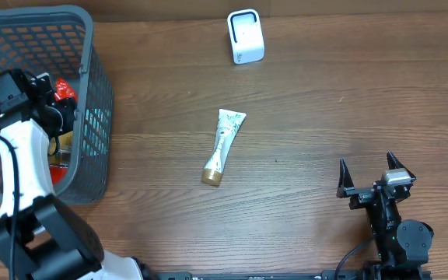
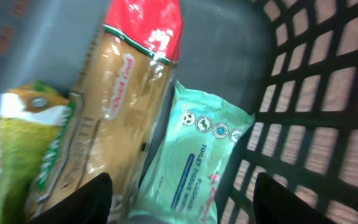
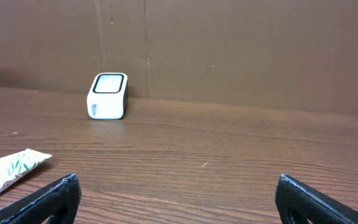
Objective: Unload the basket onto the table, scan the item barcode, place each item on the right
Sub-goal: 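Reach the left gripper into the basket to the green tissue pack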
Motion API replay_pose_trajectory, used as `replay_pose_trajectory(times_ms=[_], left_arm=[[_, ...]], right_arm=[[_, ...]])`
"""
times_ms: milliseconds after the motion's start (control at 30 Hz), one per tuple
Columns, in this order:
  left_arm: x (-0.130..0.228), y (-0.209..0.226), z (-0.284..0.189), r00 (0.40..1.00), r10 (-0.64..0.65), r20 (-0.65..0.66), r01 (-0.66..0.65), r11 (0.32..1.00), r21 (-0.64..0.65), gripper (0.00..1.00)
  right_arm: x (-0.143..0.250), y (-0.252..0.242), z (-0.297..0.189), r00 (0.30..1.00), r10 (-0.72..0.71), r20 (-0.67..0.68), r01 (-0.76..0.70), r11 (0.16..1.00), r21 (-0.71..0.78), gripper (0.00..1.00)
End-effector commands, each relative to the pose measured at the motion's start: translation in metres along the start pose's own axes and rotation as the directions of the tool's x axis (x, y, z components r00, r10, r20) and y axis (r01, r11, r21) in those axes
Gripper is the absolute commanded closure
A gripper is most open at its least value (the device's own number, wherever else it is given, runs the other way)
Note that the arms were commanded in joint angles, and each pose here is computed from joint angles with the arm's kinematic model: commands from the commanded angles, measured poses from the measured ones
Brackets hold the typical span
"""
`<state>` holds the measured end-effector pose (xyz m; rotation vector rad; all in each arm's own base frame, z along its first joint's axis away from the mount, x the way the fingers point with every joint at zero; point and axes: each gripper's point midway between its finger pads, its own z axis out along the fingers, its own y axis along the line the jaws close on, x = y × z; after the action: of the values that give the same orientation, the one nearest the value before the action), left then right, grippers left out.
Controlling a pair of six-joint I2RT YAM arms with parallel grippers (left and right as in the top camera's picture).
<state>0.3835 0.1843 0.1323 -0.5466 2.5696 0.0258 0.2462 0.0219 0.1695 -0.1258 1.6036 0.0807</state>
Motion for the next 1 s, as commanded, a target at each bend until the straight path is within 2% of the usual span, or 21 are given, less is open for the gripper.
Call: replay_pose_trajectory(times_ms=[0, 200, 433, 600, 767, 867, 900, 967], left_arm=[[0.014, -0.006, 0.027, 0.997, 0.035, -0.064, -0.033, 0.999, 0.043, 0.35], [0.032, -0.016, 0.056, 0.988, 0.077, -0.135, -0.06, 0.99, 0.128, 0.32], [0.042, -0.017, 0.075, 0.981, 0.09, -0.171, -0.066, 0.988, 0.143, 0.29], [0.051, -0.021, 0.087, 0.973, 0.109, -0.203, -0.079, 0.985, 0.15, 0.3], [0.058, -0.02, 0.095, 0.968, 0.109, -0.228, -0.076, 0.986, 0.15, 0.35], [0.06, -0.02, 0.096, 0.966, 0.109, -0.234, -0.075, 0.986, 0.148, 0.45], [0.059, -0.02, 0.096, 0.966, 0.109, -0.233, -0.076, 0.986, 0.148, 0.57], [0.059, -0.02, 0.096, 0.967, 0.109, -0.231, -0.076, 0.986, 0.148, 0.89]], right_arm=[[0.003, -0.001, 0.0, 1.0, -0.001, 0.0, 0.001, 1.0, 0.006, 0.0], [0.003, -0.001, 0.0, 1.0, -0.001, 0.0, 0.001, 1.0, 0.006, 0.0], [0.003, -0.001, 0.0, 1.0, -0.001, -0.001, 0.001, 1.0, 0.006, 0.0], [0.003, -0.001, 0.0, 1.0, -0.001, 0.0, 0.001, 1.0, 0.006, 0.0], [0.003, -0.001, 0.0, 1.0, -0.001, 0.0, 0.001, 1.0, 0.006, 0.0], [0.003, -0.001, 0.0, 1.0, -0.001, 0.0, 0.001, 1.0, 0.006, 0.0], [0.003, -0.001, 0.0, 1.0, -0.001, 0.0, 0.001, 1.0, 0.006, 0.0], [0.003, -0.001, 0.0, 1.0, -0.001, 0.0, 0.001, 1.0, 0.006, 0.0]])
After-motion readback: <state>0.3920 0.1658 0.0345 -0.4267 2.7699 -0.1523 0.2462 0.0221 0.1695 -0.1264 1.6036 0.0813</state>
